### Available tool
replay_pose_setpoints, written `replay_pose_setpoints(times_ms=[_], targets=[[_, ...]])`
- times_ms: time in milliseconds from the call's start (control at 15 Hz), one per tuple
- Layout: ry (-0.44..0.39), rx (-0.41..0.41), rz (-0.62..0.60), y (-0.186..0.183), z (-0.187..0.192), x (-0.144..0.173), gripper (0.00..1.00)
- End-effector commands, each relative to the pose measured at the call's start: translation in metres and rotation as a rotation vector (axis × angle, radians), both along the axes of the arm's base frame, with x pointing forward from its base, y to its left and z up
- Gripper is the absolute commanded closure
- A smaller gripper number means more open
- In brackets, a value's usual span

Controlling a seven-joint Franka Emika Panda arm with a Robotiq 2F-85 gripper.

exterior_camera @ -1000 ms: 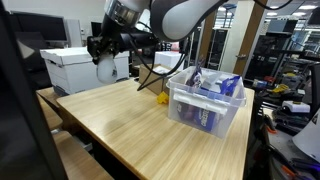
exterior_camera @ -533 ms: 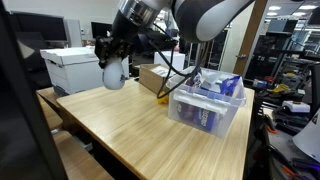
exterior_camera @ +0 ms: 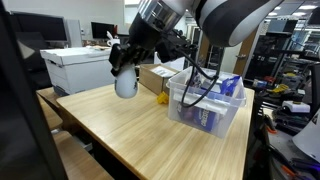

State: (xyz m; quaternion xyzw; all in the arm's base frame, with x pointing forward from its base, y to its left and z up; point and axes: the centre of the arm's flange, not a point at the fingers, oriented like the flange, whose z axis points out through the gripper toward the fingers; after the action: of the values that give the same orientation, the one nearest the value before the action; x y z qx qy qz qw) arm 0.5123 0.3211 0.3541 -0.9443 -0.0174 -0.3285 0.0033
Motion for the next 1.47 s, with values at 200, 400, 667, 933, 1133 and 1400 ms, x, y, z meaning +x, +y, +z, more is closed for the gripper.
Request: replay_pose_setpoints(times_ms=[200, 400, 667, 933, 1133, 1400], targets=[[0.044, 0.044, -0.004, -0.016, -0.011, -0.067, 0.65], [0.100, 0.103, 0.065, -0.013, -0.012, -0.097, 0.65], [0.164, 0.123, 0.126, -0.013, -0.028, -0.115, 0.65], [0.200, 0.088, 0.154, -0.012, -0.059, -0.119, 0.65], [0.194, 0.057, 0.149, -0.009, -0.074, -0.114, 0.65], [0.171, 0.004, 0.154, -0.005, -0.092, -0.111, 0.65]])
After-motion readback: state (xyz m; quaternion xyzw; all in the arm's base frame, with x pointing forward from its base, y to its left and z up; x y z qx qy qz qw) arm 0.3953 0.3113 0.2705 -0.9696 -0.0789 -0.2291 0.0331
